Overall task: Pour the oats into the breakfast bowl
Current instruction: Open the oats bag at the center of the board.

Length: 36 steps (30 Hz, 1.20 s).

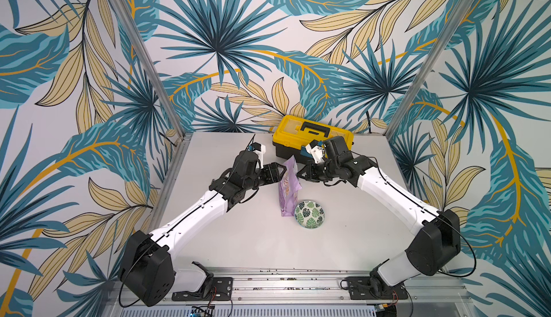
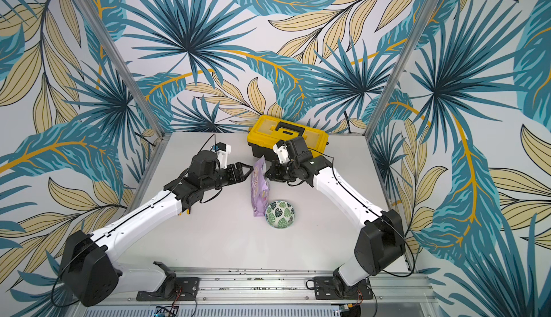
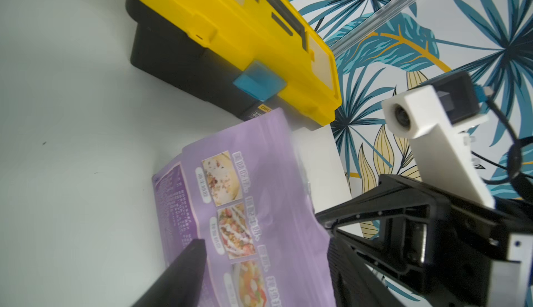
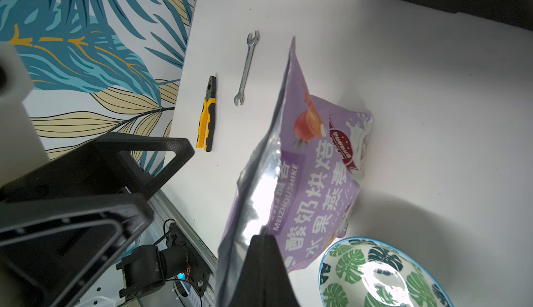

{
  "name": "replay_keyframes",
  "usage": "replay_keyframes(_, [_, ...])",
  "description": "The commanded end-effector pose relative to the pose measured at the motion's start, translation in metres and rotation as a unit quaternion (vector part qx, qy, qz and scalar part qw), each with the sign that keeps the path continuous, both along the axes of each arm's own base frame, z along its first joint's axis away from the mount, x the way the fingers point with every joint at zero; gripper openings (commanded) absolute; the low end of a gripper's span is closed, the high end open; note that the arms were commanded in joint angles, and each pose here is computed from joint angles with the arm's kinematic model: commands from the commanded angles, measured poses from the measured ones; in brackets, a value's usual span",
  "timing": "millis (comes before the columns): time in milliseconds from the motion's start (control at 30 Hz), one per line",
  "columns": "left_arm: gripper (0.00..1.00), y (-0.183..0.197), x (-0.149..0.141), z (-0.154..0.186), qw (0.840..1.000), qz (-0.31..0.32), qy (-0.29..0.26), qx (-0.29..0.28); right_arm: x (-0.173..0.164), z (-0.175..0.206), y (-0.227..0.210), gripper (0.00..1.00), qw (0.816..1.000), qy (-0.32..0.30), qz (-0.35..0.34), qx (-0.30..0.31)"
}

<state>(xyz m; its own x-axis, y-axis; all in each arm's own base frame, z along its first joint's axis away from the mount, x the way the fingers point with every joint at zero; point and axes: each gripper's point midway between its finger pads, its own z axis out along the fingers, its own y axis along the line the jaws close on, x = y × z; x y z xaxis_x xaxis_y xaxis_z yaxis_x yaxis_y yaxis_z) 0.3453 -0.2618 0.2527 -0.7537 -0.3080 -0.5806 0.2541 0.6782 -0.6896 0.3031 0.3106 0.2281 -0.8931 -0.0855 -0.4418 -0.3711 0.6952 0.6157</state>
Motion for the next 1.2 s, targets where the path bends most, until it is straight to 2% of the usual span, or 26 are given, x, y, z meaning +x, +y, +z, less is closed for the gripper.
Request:
replay_keyframes(0, [0.71, -0.014, -0.004, 0.004, 0.999, -0.032, 0.004, 0.015, -0.003, -0.011, 0.003, 0.00, 1.000, 0.013, 0.009, -0.003])
replay_keyframes(267, [0.70, -0.033, 0.004, -0.006, 0.998, -0.053, 0.021, 0.039, -0.003, -0.009, 0.004, 0.00, 1.000, 0.010, 0.010, -0.005])
replay_keyframes(500, [0.62, -0.037, 0.014, -0.019, 0.996, -0.047, 0.032, 0.064, -0.003, -0.008, 0.006, 0.00, 1.000, 0.007, 0.011, -0.006])
replay_keyframes(633, [0.57, -0.041, 0.016, -0.024, 0.996, -0.052, 0.036, 0.059, -0.004, -0.009, 0.007, 0.00, 1.000, 0.007, 0.014, -0.009])
replay_keyframes(933, [0.35, -0.040, 0.015, -0.025, 0.997, -0.050, 0.034, 0.056, -0.002, -0.011, 0.003, 0.00, 1.000, 0.001, 0.003, -0.024])
replay_keyframes(1167, [0.11, -0.035, 0.013, -0.021, 0.998, -0.039, 0.027, 0.051, -0.001, -0.010, 0.001, 0.00, 1.000, -0.002, 0.000, -0.029])
